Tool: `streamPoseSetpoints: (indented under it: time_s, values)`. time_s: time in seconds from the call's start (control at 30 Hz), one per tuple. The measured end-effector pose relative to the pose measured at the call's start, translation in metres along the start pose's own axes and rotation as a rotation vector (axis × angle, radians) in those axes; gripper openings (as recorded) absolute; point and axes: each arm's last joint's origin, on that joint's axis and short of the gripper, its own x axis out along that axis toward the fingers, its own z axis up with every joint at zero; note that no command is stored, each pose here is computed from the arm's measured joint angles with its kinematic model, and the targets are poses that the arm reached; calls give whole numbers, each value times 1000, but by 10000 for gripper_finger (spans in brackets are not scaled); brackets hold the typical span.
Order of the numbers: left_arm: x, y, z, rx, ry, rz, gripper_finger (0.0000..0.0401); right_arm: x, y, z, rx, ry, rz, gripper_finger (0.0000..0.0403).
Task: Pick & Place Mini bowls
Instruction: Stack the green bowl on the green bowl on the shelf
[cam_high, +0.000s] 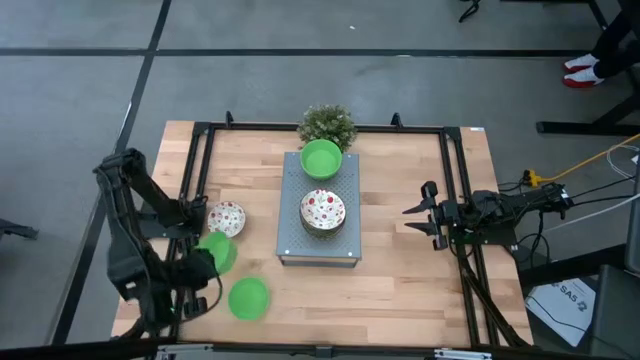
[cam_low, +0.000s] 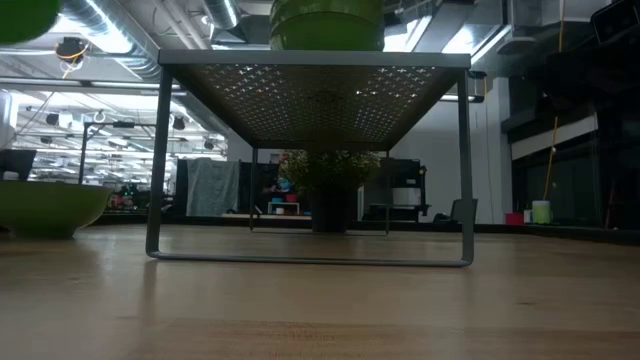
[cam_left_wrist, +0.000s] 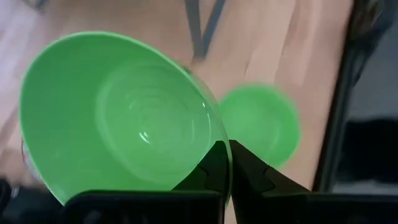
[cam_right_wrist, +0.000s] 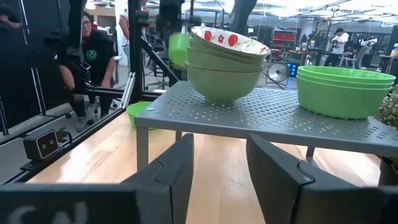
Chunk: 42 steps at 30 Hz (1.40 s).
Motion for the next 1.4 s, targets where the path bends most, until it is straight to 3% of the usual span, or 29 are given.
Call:
streamPoseSetpoints:
  time_s: [0.4,0.7,1.07,1.4]
  values:
    - [-48,47,35,-85,-495,-88,3,0,0,0,0,0,0,147]
    - [-67,68,50,-81,-794,-27,3,0,0,0,0,0,0,147]
    - [-75,87,96,-54,-884,177,3,0,0,0,0,0,0,147]
    - [-76,116,156,55,-921,265,3,0,0,0,0,0,0,147]
